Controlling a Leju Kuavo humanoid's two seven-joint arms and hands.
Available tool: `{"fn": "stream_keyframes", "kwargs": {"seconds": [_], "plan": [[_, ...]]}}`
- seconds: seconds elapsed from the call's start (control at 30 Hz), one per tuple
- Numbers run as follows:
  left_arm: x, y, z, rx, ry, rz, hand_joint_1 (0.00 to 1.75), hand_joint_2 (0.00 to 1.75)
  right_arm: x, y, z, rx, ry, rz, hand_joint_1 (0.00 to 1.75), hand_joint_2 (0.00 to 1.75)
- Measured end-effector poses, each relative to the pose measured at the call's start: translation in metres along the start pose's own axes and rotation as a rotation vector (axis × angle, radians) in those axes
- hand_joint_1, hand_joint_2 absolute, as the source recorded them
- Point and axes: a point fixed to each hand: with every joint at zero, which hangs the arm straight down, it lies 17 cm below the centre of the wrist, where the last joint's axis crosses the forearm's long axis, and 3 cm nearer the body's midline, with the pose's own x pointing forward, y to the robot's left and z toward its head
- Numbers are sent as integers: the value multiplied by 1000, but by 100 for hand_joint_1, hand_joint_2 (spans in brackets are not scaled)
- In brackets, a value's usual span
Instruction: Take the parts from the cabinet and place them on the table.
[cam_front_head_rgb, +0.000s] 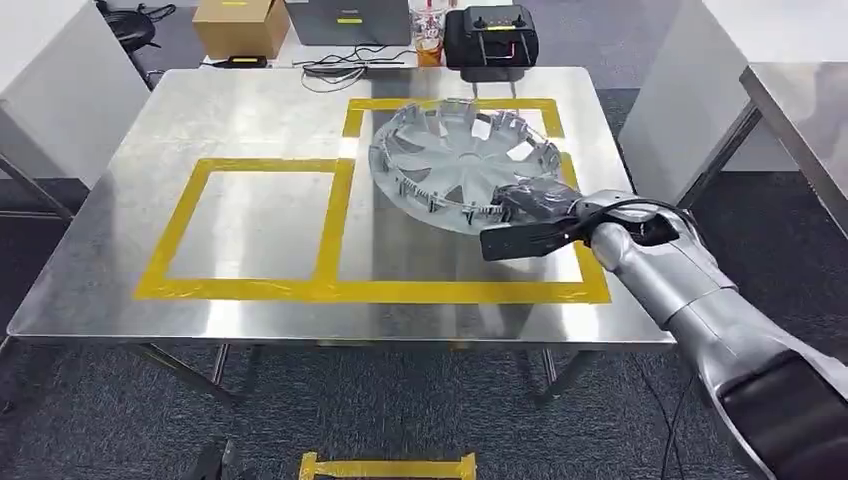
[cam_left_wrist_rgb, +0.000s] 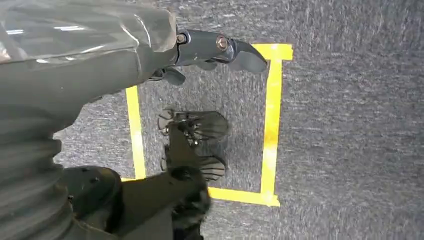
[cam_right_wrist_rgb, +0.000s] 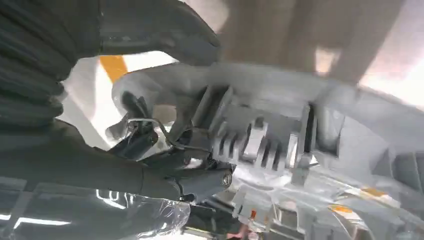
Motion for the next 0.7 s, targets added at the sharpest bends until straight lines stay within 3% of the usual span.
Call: {"fn": "stream_keyframes", "kwargs": {"seconds": [0.27, 0.3, 0.7], "plan": [[-1, 2, 0, -8, 7, -16, 0, 175, 4, 10, -2, 15, -17, -16, 0, 0], [-2, 2, 0, -9, 8, -16, 0, 0, 3, 15, -2, 24, -14, -17, 0, 0], [-1, 16, -2, 42, 18, 25, 0, 0, 2, 6, -3, 19, -22, -62, 0, 0]]}}
